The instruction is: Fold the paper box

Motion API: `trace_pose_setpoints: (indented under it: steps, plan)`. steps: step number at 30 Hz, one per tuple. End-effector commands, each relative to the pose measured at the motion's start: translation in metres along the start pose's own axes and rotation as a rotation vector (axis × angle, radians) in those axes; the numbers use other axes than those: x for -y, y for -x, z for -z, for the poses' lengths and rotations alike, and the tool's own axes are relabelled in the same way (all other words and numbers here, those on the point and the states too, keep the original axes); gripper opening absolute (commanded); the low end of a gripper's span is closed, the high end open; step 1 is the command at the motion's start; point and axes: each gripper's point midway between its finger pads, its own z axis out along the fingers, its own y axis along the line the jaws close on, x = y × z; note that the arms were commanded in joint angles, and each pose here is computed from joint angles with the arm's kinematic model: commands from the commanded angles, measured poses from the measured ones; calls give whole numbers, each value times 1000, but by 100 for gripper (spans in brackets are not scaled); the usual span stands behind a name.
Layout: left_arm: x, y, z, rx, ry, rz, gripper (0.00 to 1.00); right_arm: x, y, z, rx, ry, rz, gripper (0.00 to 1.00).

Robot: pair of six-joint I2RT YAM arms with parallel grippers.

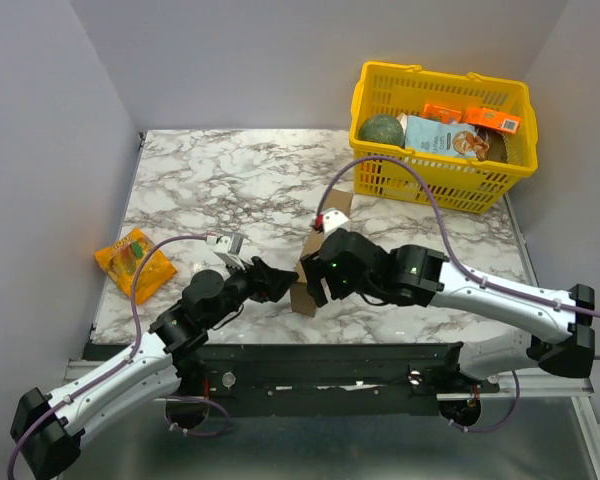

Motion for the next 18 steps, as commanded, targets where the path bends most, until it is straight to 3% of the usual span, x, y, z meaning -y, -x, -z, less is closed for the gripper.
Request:
trace_pose_setpoints:
  steps: [1, 5, 8, 18]
  plan:
    - [-31, -41, 3, -143, 72, -81, 77, 7, -20, 11, -23, 54, -421, 81]
    - [-32, -43, 2, -156, 72, -97, 75, -8, -7, 8, 72, 195, -687, 81]
    - [-28, -49, 2, -185, 43, -91, 75, -14, -3, 5, 99, 249, -797, 80]
    - [-27, -57, 5, -198, 26, -53, 72, 4, 6, 5, 212, 221, -961, 70]
